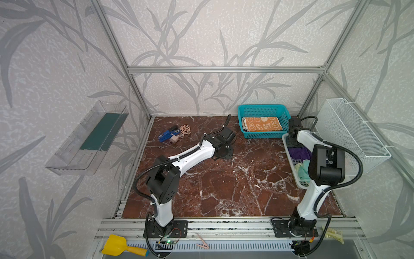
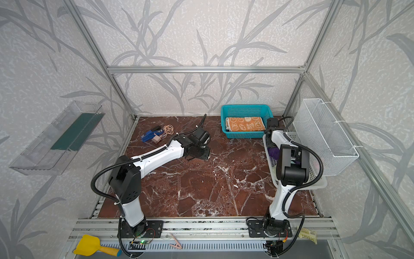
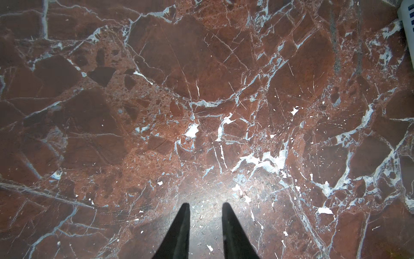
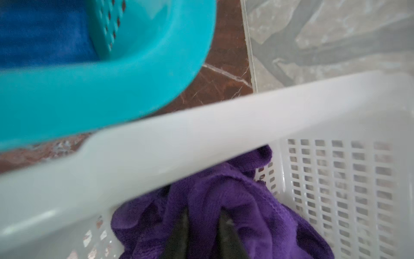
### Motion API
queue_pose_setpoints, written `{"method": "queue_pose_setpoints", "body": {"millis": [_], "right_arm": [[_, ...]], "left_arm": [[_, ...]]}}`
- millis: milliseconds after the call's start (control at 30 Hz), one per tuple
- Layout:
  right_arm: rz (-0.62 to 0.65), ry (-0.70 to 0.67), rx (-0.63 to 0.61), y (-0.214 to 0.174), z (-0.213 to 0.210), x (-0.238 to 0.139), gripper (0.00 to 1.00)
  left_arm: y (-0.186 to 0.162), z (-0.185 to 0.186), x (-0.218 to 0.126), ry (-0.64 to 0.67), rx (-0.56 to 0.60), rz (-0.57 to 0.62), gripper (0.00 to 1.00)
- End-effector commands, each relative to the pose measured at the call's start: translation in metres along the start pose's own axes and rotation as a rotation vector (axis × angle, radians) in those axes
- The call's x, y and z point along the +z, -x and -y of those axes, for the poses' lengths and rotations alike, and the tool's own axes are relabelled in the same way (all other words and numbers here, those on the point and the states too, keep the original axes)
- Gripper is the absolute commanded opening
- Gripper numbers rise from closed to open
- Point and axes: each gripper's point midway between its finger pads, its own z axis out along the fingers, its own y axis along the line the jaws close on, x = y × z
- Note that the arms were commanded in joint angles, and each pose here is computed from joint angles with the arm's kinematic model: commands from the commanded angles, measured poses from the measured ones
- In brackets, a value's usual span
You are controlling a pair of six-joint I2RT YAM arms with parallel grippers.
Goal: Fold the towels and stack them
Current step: 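Lower the right gripper into the white basket and grasp the purple towel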
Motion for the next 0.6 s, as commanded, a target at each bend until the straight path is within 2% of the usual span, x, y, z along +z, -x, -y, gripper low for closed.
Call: {"method": "queue_pose_setpoints", "body": {"millis": [0,133,300,567], "right_arm": [[-0.014,0.021,0.0,-0.01,0.003,-0.013,0.08],[0.101,0.008,0.033,0.002,0.023,-0.056,0.0],[0.266,0.006,0.051,0.014,0.038,-0.122,0.0],[0.531,0.181,0.11,0.019,0.048,-0.254,0.0]], "left_arm": [[0.003,0.0,-0.003,0.024,0.02,-0.003,0.27],[0.005,-0.002,-0.006,0.025,0.028,0.01,0.27],[0.01,-0.003,-0.015,0.022,0.056,0.053,0.26],[0.037,0.005,-0.035,-0.01,0.09,0.177,0.26]]}}
